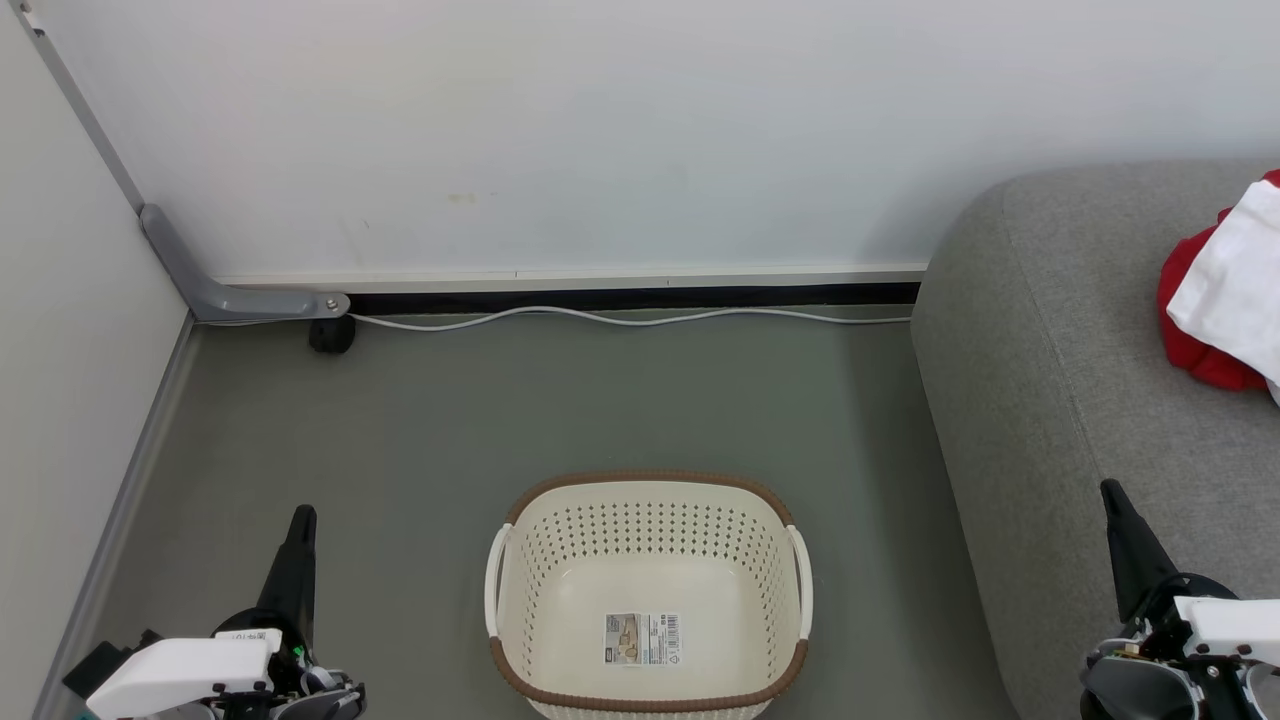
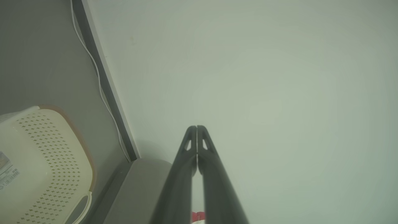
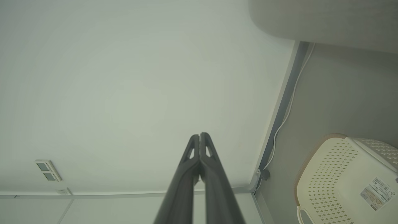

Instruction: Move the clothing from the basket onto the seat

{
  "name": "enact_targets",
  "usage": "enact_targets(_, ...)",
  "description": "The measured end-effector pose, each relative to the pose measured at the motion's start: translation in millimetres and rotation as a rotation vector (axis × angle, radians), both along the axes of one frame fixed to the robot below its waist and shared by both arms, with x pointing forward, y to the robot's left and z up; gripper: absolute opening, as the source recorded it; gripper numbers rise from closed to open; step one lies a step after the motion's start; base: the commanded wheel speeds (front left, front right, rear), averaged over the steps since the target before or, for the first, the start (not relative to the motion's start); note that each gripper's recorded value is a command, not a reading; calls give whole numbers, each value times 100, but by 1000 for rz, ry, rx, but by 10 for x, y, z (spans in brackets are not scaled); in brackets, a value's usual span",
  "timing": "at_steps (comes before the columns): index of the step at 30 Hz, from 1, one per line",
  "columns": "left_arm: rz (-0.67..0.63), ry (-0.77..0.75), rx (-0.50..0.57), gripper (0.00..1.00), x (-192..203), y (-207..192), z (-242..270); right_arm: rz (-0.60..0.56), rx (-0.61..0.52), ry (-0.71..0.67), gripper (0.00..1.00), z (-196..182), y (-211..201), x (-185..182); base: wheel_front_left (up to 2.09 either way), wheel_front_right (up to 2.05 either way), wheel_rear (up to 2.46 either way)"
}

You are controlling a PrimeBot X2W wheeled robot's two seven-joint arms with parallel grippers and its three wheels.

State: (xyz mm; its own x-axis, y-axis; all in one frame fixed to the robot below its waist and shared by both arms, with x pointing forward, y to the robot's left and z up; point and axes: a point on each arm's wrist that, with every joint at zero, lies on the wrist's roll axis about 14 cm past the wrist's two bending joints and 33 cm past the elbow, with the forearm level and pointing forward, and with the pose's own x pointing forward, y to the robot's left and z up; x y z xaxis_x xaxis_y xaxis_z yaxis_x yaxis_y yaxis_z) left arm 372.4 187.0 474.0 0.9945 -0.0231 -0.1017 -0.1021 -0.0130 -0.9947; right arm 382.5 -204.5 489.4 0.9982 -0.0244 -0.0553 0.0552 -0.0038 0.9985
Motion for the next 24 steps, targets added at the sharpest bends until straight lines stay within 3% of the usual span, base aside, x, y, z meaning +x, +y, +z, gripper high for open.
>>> enact_targets(24, -2, -1, 0, 0, 0, -3, 2, -1, 1, 0, 0, 1, -2, -1, 0, 0, 0)
